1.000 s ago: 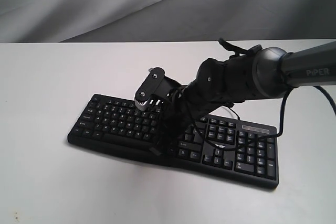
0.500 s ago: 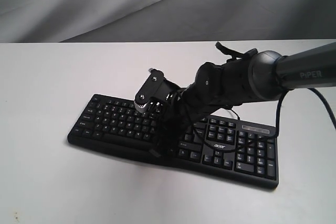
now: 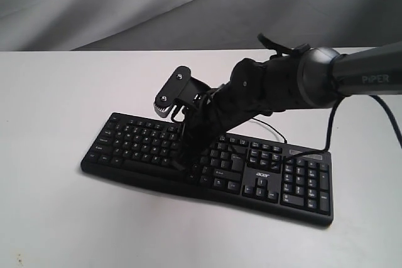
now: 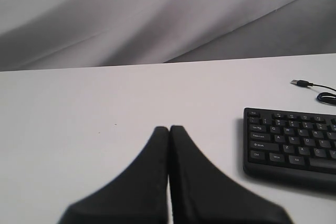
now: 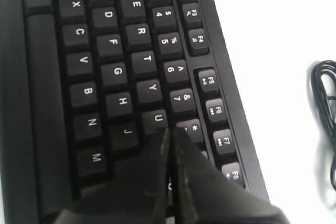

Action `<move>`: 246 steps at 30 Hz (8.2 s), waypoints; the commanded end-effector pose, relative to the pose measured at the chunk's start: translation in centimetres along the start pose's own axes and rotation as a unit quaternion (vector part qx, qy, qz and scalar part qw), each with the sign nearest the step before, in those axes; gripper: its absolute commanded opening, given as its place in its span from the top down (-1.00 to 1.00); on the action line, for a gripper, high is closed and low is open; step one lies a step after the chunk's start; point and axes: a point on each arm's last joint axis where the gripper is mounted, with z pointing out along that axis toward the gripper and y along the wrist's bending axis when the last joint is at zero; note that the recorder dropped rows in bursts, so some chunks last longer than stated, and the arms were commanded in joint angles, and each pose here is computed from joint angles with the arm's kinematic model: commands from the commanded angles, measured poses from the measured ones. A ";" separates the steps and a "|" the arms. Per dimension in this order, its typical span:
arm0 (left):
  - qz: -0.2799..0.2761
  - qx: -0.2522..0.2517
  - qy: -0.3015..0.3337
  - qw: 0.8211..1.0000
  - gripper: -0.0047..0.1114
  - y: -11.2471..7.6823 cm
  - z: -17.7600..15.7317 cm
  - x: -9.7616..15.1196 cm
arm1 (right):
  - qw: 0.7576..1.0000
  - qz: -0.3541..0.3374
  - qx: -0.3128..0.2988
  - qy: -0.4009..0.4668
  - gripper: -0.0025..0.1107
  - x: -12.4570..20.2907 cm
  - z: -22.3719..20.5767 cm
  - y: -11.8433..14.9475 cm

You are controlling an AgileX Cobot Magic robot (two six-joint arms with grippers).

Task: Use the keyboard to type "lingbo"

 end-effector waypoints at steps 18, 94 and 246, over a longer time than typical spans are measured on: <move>-0.003 0.000 -0.004 1.000 0.91 0.0 0.0 0.1 | 1.000 -0.005 -0.004 0.011 0.96 0.2 1.9 -0.1; -0.003 0.000 -0.004 1.000 0.91 0.0 0.0 0.1 | 0.999 -0.025 -0.031 0.011 0.96 -0.8 2.8 3.2; -0.003 0.000 -0.004 1.000 0.91 0.0 0.0 0.1 | 0.997 -0.050 -0.056 0.012 0.96 -2.8 3.6 3.2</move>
